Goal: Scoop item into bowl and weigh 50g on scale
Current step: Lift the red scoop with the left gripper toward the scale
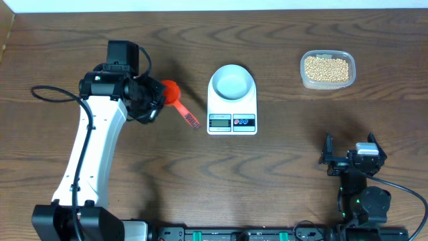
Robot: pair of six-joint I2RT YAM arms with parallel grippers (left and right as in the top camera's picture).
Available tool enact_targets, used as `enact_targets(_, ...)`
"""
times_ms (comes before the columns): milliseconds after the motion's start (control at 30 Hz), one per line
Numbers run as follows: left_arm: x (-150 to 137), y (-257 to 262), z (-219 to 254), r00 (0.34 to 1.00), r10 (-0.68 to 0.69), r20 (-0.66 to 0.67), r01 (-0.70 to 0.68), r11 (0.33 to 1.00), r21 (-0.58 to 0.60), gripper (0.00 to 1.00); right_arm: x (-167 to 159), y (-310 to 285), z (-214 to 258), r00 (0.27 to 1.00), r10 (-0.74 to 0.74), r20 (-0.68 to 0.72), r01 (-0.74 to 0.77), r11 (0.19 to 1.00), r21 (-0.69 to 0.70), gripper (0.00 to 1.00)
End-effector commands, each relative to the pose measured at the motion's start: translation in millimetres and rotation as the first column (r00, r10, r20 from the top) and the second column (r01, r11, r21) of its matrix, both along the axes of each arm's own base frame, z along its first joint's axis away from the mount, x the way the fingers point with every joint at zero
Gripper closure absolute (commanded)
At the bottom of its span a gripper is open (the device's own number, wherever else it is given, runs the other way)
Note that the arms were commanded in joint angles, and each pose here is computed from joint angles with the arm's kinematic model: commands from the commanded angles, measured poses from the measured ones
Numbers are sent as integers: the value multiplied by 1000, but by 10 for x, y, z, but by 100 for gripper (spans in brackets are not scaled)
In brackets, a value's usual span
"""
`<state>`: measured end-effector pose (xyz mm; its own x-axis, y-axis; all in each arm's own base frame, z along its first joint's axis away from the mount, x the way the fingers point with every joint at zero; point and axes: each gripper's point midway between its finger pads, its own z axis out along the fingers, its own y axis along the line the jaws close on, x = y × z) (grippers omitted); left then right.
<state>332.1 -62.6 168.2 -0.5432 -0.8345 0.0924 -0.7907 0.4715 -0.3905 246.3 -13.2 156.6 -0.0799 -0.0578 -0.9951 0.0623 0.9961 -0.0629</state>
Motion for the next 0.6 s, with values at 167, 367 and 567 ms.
enact_targets(167, -293, -202, 89, 978, 114, -172, -141, 978, -154, 92, -4, -7, 4, 1000, -3, 2, 3, 1000, -9, 1)
enact_targets(367, -349, -199, 77, 966, 147, -213, -181, 972, -152, 93, -4, -7, 4, 1000, -3, 2, 3, 1000, -9, 1)
enact_targets(567, -349, -199, 77, 951, 196, -237, -237, 959, -156, 93, -4, -7, 5, 1000, -3, 3, 3, 1000, -9, 1)
